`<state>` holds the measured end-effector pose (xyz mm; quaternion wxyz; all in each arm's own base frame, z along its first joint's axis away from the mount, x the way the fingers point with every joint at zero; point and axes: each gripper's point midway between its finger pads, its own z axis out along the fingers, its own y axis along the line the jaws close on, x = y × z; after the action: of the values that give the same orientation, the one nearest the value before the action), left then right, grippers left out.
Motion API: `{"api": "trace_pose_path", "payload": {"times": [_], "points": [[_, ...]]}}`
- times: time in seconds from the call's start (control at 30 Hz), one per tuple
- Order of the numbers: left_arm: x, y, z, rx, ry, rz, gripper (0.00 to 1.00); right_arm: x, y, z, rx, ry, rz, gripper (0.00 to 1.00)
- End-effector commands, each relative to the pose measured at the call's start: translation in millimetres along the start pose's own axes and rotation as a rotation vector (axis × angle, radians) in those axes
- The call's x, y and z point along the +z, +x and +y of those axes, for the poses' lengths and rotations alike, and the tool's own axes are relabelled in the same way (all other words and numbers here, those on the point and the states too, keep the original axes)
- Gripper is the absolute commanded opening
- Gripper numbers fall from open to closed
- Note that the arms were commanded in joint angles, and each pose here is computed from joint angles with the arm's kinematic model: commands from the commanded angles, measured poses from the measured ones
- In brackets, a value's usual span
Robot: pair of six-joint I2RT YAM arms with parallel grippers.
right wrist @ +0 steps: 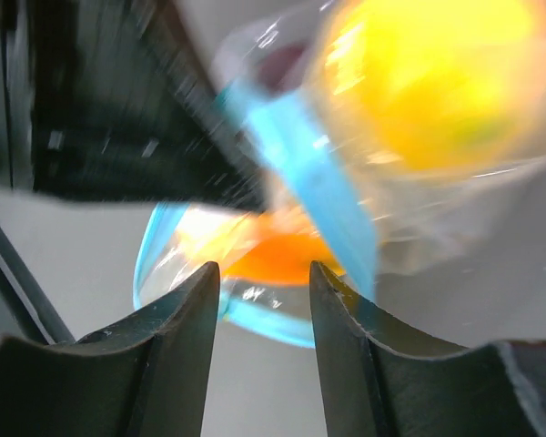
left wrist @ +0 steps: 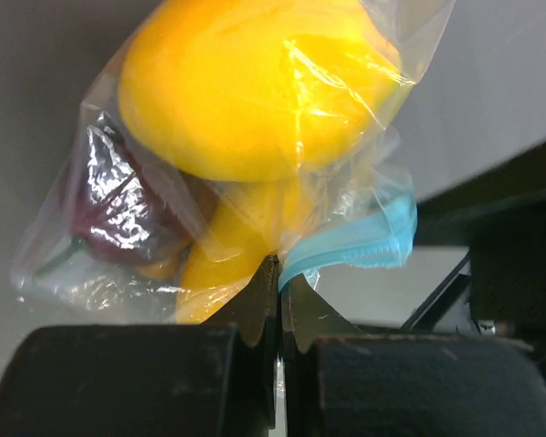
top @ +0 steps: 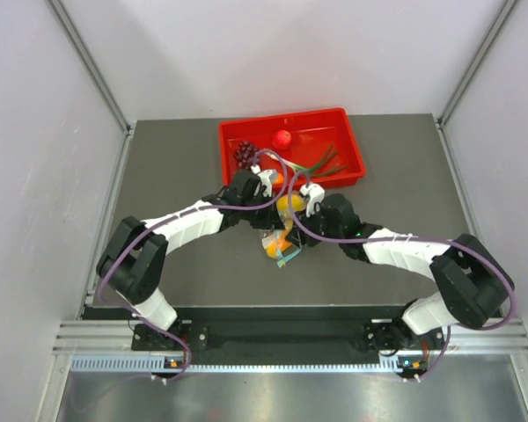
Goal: Open the zip-top bag and remove the fake food
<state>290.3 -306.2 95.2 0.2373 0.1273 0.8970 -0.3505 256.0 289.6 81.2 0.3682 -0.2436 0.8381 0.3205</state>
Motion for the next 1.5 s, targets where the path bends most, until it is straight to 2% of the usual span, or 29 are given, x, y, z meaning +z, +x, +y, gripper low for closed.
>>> {"api": "trace_pose_path", "payload": {"times": [0.0, 0.17, 0.4, 0.53, 0.77, 0.93, 1.33, 1.47], "points": [[-0.9, 6.9, -8.1, -0.042, 0.038, 0.039, 0.00, -14.3, -60.0, 1.0, 0.042, -0.027, -0.187, 0.45], [5.7, 6.7, -17.0, -0.096, 0.100, 0.041, 0.00, -32.5, -66.0, -8.9, 0.064, -0.007, -0.212, 0.47], [18.9, -7.3, -38.1, -0.174, 0.235, 0.004, 0.00, -43.7, -57.4, 2.3, 0.076, -0.041, -0.132, 0.51], [16.3, -23.0, -51.7, -0.211, 0.291, -0.046, 0.00, -54.9, -41.7, 0.3, 0.109, -0.001, -0.045, 0.51], [23.7, -12.3, -15.1, -0.222, 0.139, -0.038, 0.00, -70.5, -25.9, -18.1, 0.126, 0.124, -0.006, 0.52], [22.5, 0.3, 2.3, -0.195, 0.062, -0.016, 0.00, -60.9, -21.7, -19.1, 0.138, 0.120, 0.019, 0.52], [16.9, 9.7, 10.1, -0.185, 0.029, -0.002, 0.00, -29.8, -38.6, -20.9, 0.122, 0.095, 0.042, 0.52], [14.9, 8.0, 10.6, -0.176, 0.022, -0.010, 0.00, -22.2, -30.5, -27.2, 0.142, 0.120, 0.081, 0.52]]}}
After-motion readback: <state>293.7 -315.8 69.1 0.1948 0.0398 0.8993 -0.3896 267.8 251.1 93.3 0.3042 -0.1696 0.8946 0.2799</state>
